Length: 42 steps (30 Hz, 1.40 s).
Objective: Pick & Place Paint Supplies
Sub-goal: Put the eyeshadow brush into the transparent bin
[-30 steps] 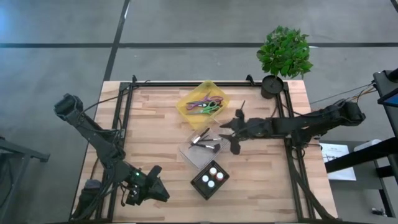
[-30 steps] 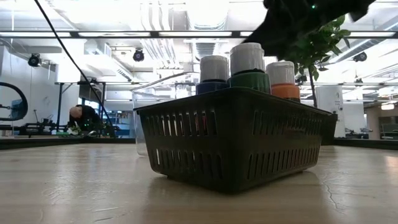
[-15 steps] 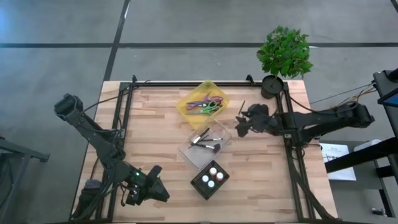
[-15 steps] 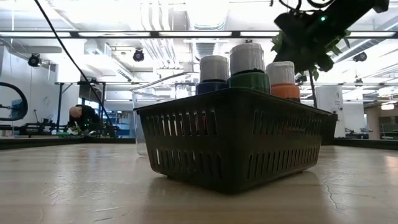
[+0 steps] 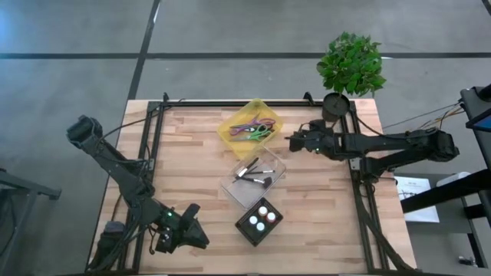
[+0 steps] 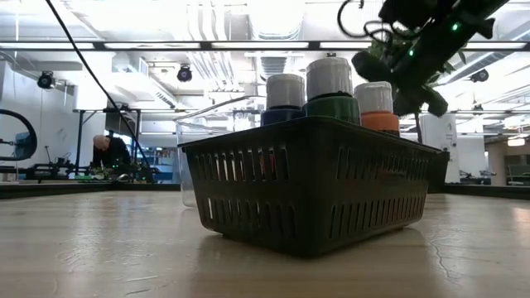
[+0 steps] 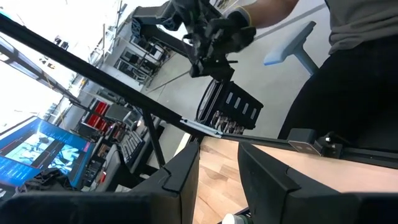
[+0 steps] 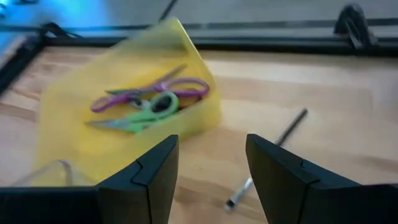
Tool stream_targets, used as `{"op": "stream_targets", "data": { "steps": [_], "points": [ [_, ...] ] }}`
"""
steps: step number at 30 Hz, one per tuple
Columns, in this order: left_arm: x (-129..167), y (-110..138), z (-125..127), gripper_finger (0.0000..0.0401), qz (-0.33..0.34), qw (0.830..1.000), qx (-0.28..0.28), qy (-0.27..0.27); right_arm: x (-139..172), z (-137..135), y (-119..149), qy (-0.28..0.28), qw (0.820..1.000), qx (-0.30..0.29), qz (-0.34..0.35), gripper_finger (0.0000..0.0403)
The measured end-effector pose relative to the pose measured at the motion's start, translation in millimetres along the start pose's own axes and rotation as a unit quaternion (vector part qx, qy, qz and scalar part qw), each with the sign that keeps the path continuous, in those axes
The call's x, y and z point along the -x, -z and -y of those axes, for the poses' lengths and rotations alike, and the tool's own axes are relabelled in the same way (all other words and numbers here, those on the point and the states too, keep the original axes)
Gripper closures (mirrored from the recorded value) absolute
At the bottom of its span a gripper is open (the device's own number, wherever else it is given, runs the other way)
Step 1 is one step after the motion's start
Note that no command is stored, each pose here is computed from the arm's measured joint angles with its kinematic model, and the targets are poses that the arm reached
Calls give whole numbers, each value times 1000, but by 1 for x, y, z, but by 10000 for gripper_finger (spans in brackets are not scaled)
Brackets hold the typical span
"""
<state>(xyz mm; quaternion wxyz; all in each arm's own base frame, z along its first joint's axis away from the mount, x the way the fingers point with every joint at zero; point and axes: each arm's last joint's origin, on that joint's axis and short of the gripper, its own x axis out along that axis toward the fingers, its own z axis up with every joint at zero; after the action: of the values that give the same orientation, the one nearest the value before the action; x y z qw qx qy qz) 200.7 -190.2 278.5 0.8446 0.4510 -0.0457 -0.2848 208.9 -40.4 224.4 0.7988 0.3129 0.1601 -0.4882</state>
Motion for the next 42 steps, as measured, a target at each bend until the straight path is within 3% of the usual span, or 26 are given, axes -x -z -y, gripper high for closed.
{"op": "stream_targets", "data": {
  "steps": [7, 27, 42],
  "points": [
    [0, 0, 0, 283, 0, 1000, 2, 0, -23, -1, 21, 45, 998, -47, -23, 216],
    [0, 0, 0, 283, 0, 1000, 12, 0, -77, 12, 64, 161, 978, -57, -117, 216],
    [0, 0, 0, 283, 2, 1000, 13, -2, -90, 6, 69, 170, 974, -53, -141, 216]
  ]
}}
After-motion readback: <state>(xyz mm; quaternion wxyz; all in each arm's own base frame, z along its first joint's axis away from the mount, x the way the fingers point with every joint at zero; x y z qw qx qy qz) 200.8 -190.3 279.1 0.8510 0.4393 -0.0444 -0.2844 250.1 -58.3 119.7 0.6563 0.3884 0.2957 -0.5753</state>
